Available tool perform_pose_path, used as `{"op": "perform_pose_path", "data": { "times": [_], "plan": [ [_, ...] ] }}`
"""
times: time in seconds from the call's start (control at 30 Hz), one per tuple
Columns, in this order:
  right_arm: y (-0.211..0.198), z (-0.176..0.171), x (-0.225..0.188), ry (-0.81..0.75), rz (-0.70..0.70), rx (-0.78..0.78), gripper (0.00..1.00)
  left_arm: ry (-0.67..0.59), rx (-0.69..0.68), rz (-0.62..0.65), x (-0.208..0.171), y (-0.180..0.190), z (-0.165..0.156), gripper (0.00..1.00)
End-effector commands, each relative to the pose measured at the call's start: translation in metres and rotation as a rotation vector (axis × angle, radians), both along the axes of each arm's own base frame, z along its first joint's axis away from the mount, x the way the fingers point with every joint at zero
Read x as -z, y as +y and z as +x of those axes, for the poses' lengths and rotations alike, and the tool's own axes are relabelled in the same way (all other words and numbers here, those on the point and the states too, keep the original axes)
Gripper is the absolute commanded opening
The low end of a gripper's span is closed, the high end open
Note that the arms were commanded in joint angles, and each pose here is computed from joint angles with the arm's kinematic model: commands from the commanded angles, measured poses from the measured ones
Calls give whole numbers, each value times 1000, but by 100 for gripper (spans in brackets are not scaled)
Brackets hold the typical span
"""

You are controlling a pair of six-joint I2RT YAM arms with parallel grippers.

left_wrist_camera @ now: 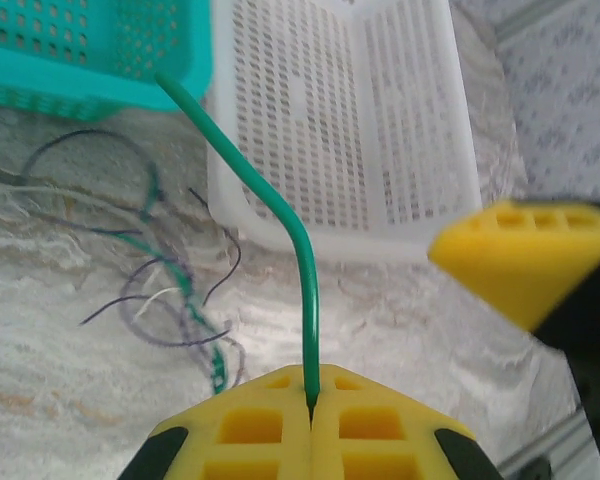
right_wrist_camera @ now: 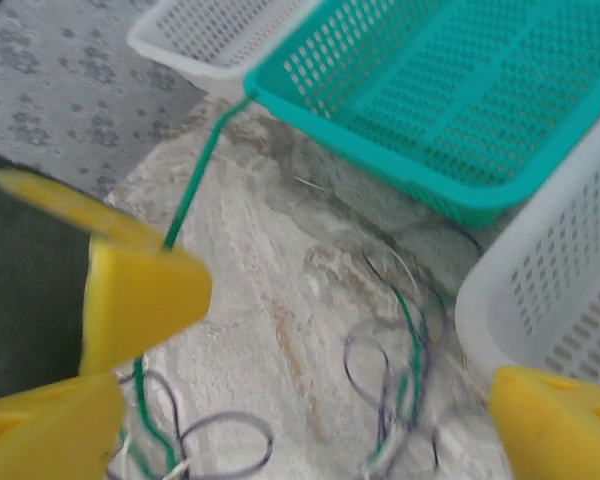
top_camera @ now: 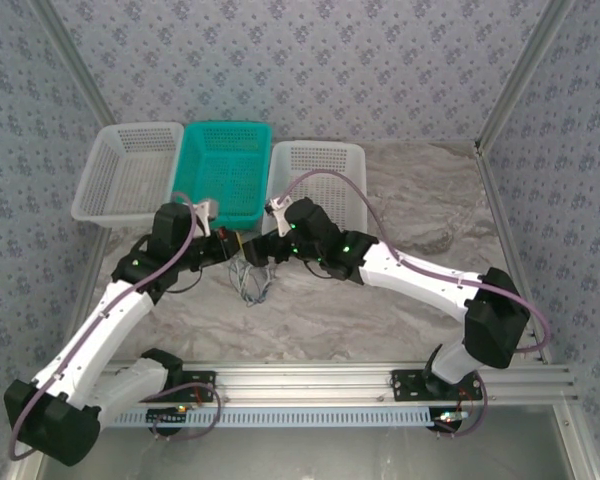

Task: Untangle the cables

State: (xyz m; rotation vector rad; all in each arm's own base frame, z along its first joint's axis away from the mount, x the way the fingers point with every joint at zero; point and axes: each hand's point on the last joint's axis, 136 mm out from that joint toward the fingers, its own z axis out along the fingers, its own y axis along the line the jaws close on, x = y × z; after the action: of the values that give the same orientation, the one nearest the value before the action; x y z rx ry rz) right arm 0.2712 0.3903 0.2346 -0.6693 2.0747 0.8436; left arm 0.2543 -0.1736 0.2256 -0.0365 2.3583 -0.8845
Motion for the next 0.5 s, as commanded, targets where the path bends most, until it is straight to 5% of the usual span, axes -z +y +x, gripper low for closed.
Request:
{"op": "perform_pose_path", "data": {
  "times": [0.0, 0.17, 0.47],
  "plan": [
    [3, -11, -20, -47, 120, -132, 78, -3, 150, 69, -7, -8, -25, 0],
    [3, -30, -32, -13, 298, -252, 57, -27, 150, 41, -21, -15, -21, 0],
    [15, -54, -35, 49, 413, -364, 49, -46, 151, -52, -33, -28, -14, 0]
  ]
}}
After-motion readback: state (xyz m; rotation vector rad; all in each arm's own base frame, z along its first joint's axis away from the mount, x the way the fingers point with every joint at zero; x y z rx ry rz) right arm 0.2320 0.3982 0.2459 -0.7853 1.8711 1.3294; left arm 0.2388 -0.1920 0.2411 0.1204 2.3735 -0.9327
